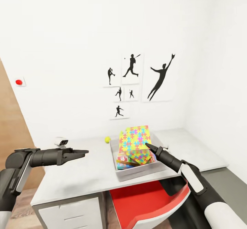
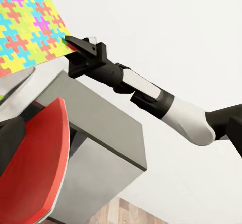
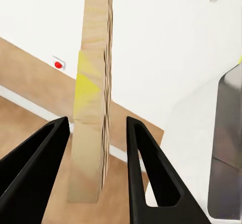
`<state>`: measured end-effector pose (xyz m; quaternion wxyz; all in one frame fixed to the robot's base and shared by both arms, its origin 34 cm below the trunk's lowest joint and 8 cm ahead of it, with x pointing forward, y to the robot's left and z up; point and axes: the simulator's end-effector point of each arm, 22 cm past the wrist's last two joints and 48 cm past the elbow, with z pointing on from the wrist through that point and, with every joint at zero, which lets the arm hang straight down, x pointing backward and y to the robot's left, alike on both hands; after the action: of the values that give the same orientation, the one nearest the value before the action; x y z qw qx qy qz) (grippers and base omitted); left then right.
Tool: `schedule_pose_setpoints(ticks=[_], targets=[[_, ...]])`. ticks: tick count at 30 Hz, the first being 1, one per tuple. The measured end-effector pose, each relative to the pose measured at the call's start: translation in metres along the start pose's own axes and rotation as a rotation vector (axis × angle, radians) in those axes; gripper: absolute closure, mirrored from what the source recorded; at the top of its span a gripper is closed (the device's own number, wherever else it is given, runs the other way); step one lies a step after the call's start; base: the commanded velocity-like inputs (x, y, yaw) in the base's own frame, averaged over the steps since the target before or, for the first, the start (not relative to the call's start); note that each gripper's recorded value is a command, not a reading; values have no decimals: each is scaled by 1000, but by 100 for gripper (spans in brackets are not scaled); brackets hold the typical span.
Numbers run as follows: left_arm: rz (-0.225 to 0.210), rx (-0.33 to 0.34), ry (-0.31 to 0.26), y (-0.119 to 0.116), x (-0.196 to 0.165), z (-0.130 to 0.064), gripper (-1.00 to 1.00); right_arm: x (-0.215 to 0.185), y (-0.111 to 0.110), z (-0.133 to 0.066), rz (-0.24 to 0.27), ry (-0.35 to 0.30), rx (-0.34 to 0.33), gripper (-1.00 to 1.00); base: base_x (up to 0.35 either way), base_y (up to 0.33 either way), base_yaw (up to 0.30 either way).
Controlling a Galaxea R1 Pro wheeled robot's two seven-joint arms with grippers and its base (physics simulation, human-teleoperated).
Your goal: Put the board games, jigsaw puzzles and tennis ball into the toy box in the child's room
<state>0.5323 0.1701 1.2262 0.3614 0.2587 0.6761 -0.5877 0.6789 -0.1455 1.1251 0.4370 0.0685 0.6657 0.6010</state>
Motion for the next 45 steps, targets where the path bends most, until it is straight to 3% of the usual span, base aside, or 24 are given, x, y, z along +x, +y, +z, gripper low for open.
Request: schedule_pose_setpoints(ticks=[22,39,45], targets=[[3,2,-1,0,0,0,-100,0,-1,0,1,1,3,100,219,-5,0],[3,2,-1,0,0,0,-100,-1,-8,-4,2,8,29,100,20,0,0],[3,1,-1,0,0,0,-100,10,-21,-7,50,62,86,100,0,0,0]])
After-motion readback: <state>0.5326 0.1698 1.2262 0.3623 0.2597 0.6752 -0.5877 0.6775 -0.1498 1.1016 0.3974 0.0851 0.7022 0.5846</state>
